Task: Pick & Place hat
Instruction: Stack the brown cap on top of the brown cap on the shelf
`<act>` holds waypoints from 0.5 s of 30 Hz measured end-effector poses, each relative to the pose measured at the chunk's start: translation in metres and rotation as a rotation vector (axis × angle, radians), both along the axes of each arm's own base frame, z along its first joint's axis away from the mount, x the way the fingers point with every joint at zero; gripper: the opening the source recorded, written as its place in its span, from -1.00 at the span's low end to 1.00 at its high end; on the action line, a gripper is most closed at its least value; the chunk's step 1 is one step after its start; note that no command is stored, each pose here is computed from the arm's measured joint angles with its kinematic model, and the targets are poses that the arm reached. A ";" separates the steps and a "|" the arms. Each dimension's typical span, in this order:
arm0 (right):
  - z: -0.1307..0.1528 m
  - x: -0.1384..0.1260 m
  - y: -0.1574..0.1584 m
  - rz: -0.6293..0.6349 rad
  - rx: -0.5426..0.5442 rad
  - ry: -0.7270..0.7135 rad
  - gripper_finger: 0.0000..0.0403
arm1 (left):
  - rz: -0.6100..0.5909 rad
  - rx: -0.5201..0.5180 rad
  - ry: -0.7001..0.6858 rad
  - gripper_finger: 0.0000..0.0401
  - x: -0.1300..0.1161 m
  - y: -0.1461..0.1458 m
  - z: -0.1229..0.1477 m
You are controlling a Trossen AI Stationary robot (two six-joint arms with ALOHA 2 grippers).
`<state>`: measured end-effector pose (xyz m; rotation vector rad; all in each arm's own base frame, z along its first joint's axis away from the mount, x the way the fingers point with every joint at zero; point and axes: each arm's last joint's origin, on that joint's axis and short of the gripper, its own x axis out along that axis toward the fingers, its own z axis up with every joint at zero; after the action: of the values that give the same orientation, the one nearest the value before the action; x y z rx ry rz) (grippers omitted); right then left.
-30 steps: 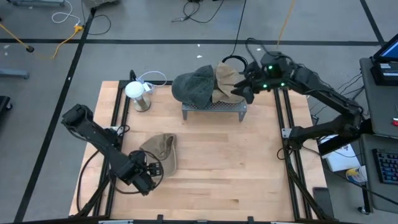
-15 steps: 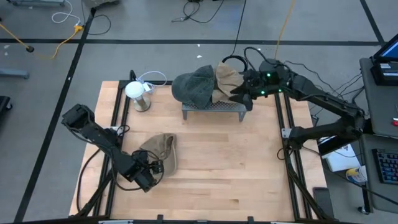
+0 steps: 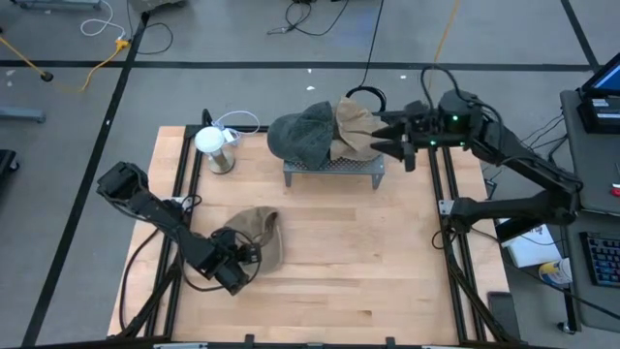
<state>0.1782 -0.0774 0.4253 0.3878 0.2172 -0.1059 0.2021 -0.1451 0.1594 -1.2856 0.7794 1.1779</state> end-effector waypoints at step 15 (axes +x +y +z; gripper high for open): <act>0.011 -0.017 0.009 -0.031 0.161 -0.076 -0.03 | -0.197 0.135 -0.081 -0.96 0.008 0.002 0.015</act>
<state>0.1614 -0.0681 0.4362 0.5548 0.1446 -0.1043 0.2103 -0.1426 0.1747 -1.1114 0.7362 0.9969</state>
